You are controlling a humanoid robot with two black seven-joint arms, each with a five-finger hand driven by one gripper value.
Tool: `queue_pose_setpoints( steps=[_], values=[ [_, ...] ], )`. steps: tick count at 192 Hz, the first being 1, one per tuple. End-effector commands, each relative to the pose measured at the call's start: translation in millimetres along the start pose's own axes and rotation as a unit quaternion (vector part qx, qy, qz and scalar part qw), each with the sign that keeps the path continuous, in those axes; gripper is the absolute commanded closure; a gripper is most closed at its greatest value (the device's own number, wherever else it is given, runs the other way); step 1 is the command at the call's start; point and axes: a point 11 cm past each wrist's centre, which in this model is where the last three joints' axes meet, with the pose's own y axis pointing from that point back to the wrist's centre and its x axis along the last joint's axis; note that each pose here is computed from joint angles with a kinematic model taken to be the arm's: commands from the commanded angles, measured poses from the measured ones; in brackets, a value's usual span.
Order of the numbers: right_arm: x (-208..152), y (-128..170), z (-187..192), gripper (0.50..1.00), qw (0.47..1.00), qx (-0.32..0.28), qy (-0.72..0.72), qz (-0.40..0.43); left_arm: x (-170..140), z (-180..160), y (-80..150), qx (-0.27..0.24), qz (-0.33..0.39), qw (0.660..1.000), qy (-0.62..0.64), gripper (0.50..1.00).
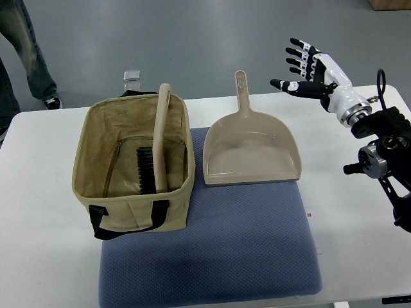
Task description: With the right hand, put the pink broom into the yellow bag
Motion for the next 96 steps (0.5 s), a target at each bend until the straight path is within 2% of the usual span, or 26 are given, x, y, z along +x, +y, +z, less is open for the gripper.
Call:
queue_pose_setpoints(
  steps=[1,59,96],
  values=[
    [12,11,18,0.576,0.998,-0.008,-0.049,0.039,0,0,0,0.0,0.0,1.0,0.0,0.5],
    [33,32,41,0.574,0.981,-0.004,-0.149,0.122,0,0,0,0.0,0.0,1.0,0.0,0.5],
    [39,42,51,0.572,0.977,-0.005,-0.163,0.14,0,0,0,0.0,0.0,1.0,0.0,0.5]
  ],
)
